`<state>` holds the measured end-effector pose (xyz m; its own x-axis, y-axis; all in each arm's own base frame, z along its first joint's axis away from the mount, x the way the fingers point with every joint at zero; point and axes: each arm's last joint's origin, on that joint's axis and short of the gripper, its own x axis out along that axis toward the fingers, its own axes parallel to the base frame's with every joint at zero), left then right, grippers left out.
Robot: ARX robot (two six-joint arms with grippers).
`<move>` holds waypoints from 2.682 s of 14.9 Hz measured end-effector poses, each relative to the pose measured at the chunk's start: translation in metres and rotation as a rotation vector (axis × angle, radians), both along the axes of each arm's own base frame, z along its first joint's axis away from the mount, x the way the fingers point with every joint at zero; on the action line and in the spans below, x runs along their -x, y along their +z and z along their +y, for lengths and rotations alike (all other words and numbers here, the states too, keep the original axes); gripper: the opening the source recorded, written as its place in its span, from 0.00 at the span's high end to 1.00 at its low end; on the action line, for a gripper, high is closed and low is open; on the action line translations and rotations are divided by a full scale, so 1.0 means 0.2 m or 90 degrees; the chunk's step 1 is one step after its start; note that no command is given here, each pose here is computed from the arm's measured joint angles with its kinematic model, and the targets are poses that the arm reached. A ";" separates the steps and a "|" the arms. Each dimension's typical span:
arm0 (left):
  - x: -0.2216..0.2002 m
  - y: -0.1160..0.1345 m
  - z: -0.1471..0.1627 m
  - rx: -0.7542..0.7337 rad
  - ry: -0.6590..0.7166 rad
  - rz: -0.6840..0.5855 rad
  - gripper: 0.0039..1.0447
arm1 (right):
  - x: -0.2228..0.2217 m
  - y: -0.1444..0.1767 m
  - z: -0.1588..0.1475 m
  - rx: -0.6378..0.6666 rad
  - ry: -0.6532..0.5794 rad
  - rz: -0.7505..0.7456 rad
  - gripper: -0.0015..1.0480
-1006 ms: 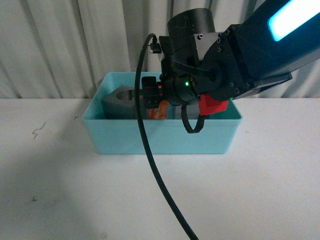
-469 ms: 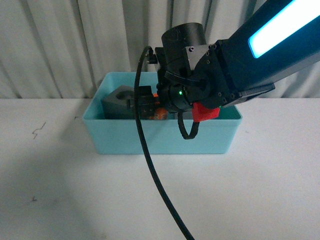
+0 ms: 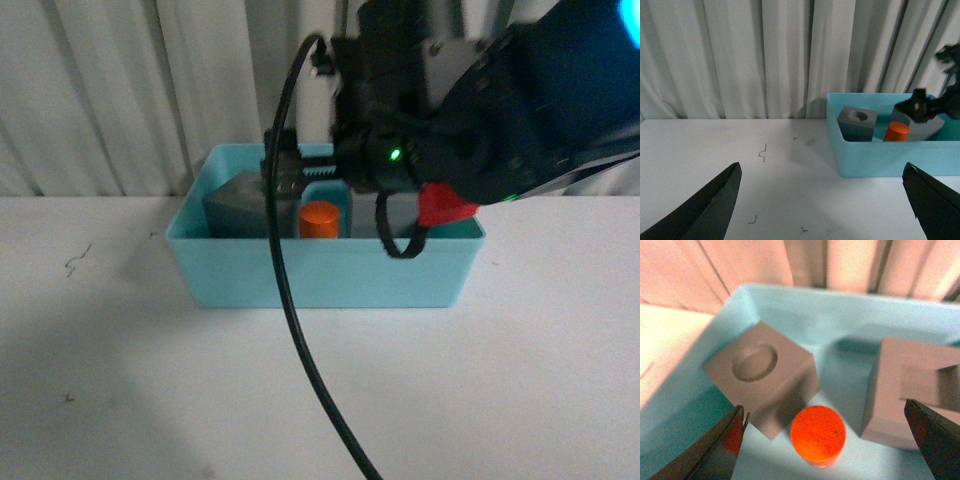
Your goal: Place gray and orange parts in blue box
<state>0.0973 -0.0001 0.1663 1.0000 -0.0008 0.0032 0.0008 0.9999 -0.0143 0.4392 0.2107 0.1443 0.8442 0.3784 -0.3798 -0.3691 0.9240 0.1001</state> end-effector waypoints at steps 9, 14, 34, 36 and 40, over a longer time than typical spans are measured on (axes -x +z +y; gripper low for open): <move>0.00 0.00 0.00 0.000 -0.001 0.000 0.06 | 1.05 0.31 -0.71 -0.058 -0.261 -0.110 0.17; 0.00 0.00 0.00 0.000 0.000 0.000 0.06 | 1.28 0.23 -0.90 -0.001 -0.259 -0.263 0.73; 0.00 0.00 0.00 0.000 0.000 0.000 0.06 | 1.64 0.13 -1.05 0.011 -0.252 -0.267 0.98; 0.00 0.00 0.00 0.000 0.000 0.000 0.06 | 1.71 0.12 -1.05 0.010 -0.252 -0.273 0.98; 0.00 0.00 0.00 0.000 0.000 0.000 0.06 | 1.71 0.11 -1.05 0.013 -0.252 -0.262 0.98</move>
<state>0.0973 -0.0001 0.1664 1.0000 -0.0004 0.0040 0.0004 0.9999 -0.0143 0.0972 0.0000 0.1670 1.0000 -0.0004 0.0063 0.0004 1.0000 0.0025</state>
